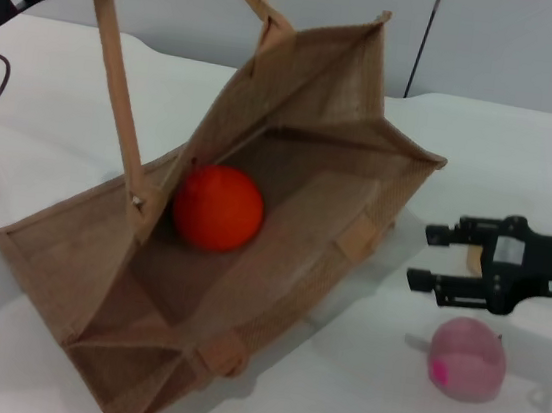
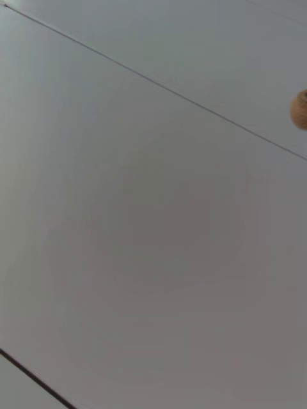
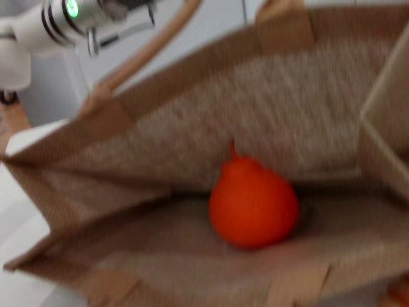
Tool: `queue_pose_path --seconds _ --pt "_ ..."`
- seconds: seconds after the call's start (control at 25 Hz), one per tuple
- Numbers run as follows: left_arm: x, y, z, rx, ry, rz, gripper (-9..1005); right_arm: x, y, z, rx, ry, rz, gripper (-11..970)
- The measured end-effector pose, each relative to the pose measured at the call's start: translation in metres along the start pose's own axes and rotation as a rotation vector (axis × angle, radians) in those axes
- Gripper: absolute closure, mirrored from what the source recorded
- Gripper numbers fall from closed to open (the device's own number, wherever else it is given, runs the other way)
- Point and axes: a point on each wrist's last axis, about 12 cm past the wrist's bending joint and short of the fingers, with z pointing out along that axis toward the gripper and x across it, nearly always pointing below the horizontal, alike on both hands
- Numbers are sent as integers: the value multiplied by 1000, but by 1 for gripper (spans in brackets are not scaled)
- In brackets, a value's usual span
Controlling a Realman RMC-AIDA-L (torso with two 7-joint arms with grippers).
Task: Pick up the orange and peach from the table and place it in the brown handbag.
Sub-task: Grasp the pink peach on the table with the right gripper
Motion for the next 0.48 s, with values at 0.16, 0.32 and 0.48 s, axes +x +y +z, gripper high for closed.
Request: queue_pose_path --seconds 0.16,0.32,0.48 --pt "0 1 0 -7 0 0 877 5 1 0 -9 48 25 238" --pt "1 2 1 -14 6 1 877 10 0 -5 -4 81 56 238" --pt "0 2 0 -16 4 1 877 15 -1 -10 2 123 93 239"
